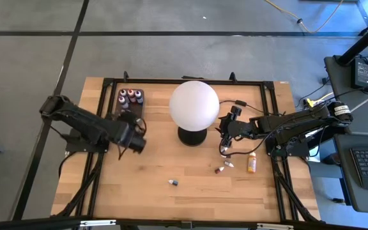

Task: Pick & Place food coloring
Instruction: Put the left small green food coloring bottle into the black container

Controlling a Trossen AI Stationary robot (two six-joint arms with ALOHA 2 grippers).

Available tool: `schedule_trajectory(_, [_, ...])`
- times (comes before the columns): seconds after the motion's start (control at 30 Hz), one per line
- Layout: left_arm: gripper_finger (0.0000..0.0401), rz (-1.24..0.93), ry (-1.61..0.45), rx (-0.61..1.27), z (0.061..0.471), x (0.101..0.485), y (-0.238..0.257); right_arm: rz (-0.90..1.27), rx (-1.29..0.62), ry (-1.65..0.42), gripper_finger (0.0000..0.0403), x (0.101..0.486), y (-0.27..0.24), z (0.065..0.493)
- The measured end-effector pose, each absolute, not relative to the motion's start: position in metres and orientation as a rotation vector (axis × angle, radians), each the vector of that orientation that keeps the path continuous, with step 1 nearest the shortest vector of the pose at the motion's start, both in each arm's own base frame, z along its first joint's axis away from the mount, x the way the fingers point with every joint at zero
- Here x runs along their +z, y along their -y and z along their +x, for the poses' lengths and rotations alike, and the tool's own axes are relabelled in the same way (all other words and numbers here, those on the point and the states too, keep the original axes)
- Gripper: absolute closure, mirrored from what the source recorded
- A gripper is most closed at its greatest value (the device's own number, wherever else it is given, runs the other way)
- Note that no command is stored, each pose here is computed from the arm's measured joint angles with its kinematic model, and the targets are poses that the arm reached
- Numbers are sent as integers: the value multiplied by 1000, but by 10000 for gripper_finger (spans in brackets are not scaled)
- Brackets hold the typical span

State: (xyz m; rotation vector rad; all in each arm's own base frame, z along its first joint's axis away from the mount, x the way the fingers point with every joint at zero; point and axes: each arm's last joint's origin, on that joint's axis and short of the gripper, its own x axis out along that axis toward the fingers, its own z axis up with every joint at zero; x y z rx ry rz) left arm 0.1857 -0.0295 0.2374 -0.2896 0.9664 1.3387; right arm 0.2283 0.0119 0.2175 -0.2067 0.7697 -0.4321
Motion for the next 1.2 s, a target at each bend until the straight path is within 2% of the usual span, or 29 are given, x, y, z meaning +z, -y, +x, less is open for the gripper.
schedule_trajectory(0.13, [328,-344,-1062,1420,186,238,3,-207,-432,-770,173,217,-12,228])
schedule_trajectory(0.4, [325,-454,-1272,1393,191,230,-42,-207,-432,-769,173,218,-12,228])
schedule_trajectory(0.83, [324,-595,-1453,1125,189,226,-85,-207,-432,-770,173,217,-12,228])
schedule_trajectory(1.2, [324,-575,-1579,1021,204,201,-97,-207,-432,-770,173,217,-12,228])
